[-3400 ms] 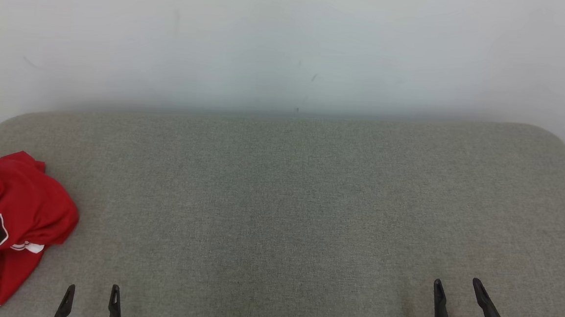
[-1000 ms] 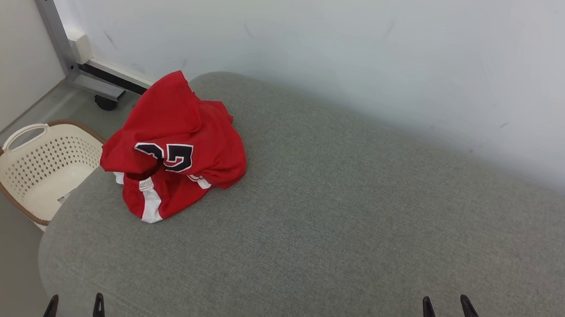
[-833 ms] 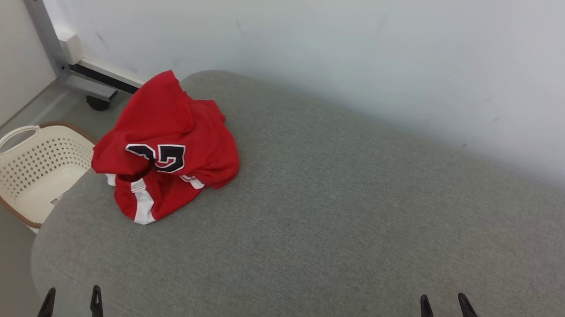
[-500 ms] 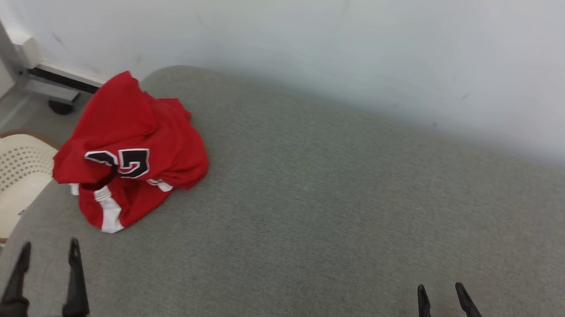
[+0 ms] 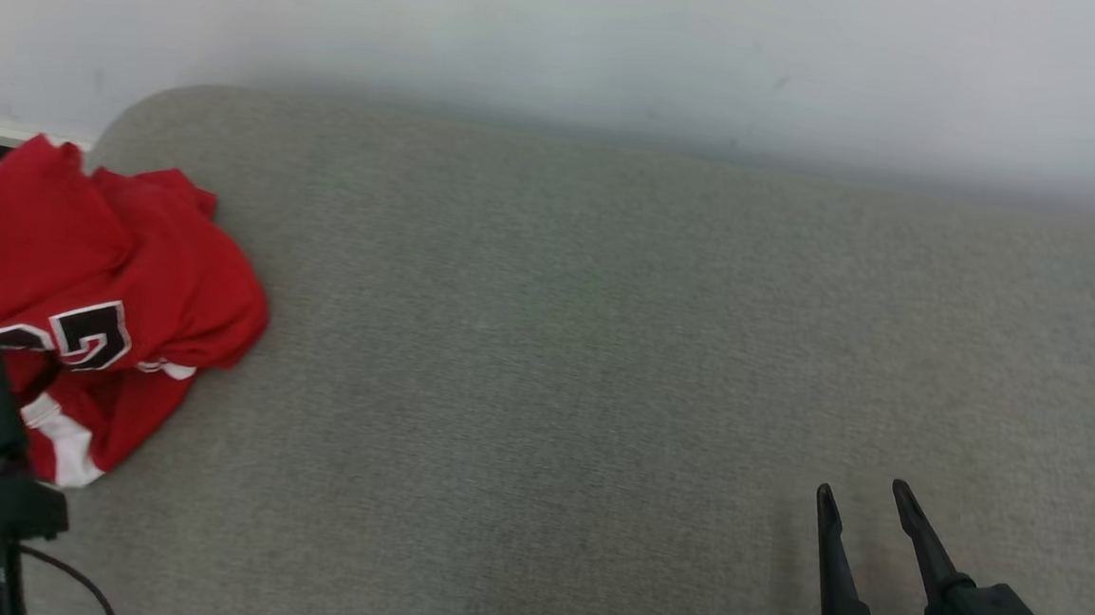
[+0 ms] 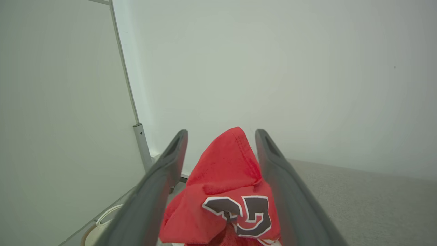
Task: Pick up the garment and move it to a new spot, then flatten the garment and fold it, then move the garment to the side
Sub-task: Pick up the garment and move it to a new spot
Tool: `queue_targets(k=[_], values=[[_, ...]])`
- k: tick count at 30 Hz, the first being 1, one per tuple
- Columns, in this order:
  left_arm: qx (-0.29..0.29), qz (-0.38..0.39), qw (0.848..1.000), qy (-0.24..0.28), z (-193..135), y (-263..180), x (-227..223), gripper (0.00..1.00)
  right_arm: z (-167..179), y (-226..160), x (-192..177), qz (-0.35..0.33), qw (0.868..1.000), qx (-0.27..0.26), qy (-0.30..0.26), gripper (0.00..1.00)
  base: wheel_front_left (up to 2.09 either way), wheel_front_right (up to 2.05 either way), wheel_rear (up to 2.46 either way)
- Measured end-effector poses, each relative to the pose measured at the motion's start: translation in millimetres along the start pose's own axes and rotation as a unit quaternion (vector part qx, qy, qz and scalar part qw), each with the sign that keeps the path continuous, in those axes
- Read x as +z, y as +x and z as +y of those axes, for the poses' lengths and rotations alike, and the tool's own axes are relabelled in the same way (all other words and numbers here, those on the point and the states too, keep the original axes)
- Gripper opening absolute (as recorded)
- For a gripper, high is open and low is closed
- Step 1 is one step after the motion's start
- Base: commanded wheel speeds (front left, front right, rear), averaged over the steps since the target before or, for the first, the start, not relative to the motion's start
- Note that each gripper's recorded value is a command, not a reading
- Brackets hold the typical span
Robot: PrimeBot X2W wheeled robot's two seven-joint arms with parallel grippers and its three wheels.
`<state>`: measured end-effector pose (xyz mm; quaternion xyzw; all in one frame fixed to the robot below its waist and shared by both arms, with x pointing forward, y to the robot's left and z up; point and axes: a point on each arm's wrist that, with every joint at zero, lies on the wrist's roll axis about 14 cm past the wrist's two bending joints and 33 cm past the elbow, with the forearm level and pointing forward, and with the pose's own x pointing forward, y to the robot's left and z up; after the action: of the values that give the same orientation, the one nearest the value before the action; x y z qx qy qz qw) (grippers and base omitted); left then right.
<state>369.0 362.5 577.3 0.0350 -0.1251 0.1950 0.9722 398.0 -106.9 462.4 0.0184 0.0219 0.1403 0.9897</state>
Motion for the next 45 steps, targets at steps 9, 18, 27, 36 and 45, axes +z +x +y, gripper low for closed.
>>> queue_targets(k=[9, 18, 27, 36, 45], values=[[-0.006, 0.045, 0.999, -0.018, -12.2, 43.0, -38.7, 1.00, -30.4, -3.1, -8.2, 0.009, 0.999, -0.046, 0.009, 1.00, 0.00, 0.00, 0.00], [0.013, 0.168, 0.985, -0.024, -12.1, 55.6, -115.5, 1.00, -53.1, -11.7, -20.9, 0.028, 0.996, -0.081, 0.013, 1.00, 0.00, 0.00, 0.00], [0.055, 0.339, 0.939, -0.029, -3.9, 25.9, -182.7, 1.00, -57.2, -13.4, -25.6, 0.035, 0.996, -0.087, 0.009, 1.00, 0.00, 0.00, 0.00], [0.048, 0.358, 0.932, -0.026, -5.0, 20.8, -185.0, 0.00, -55.3, -12.0, -20.3, 0.028, 0.996, -0.083, 0.005, 1.00, 0.00, 0.00, 0.00], [0.045, 0.258, 0.965, -0.035, 4.2, 53.4, -138.4, 0.00, -51.5, -12.6, -15.7, 0.022, 0.997, -0.079, 0.007, 1.00, 0.00, 0.00, 0.00]])
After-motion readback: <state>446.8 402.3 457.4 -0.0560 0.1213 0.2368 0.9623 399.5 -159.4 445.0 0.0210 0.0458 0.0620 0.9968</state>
